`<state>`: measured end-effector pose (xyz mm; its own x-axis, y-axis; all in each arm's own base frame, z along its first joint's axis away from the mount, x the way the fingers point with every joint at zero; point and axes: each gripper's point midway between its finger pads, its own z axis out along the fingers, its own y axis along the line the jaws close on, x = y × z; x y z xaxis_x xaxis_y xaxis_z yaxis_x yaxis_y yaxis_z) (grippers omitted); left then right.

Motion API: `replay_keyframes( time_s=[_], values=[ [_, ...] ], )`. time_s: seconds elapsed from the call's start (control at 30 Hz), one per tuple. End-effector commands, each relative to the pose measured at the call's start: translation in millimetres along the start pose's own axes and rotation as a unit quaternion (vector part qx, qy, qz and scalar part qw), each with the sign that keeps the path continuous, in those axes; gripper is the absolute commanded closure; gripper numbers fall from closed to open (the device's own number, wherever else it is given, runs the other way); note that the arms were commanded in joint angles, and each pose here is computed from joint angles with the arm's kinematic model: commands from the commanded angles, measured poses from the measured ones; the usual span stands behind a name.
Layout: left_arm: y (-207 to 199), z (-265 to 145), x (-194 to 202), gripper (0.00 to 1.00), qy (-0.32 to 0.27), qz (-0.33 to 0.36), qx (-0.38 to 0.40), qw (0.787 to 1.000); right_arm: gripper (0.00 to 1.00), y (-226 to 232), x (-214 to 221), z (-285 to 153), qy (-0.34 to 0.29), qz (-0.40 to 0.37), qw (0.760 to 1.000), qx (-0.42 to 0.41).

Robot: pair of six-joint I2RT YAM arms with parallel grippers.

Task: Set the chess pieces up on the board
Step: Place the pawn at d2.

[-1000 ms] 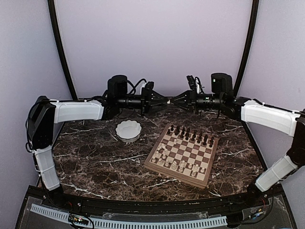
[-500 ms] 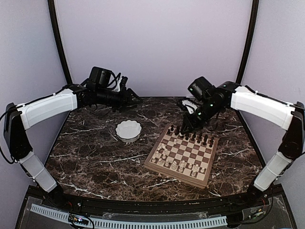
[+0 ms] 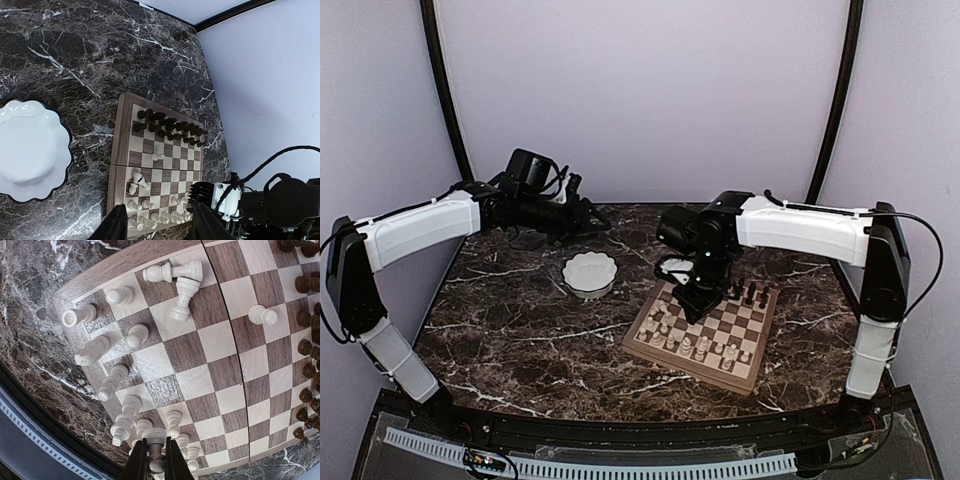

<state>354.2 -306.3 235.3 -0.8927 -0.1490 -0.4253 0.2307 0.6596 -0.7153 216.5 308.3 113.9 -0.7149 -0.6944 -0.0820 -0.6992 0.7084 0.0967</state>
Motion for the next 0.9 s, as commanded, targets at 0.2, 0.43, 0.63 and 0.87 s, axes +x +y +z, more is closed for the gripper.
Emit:
replay_keyframes(
  time_s=[0.2, 0.43, 0.63, 0.87],
  values=[
    [-2.3, -16.7, 11.3, 0.54, 0.005, 0.000, 0.008, 1.000, 0.99, 4.9, 4.1, 20.8, 0.037, -0.018, 0.999, 0.007],
    [-3.4, -14.9, 12.8, 0.54, 0.011, 0.001, 0.012, 1.000, 0.99, 3.9, 7.2, 38.3, 0.054, -0.023, 0.998, 0.011],
    [-1.8, -14.3, 14.0, 0.54, 0.015, -0.001, 0.011, 1.000, 0.99, 2.8, 7.5, 46.3, 0.063, -0.024, 0.998, 0.012],
    [-0.7, -13.9, 15.4, 0.54, 0.018, 0.000, 0.010, 1.000, 0.98, 0.5, 7.9, 52.5, 0.069, -0.025, 0.997, 0.019]
  ],
)
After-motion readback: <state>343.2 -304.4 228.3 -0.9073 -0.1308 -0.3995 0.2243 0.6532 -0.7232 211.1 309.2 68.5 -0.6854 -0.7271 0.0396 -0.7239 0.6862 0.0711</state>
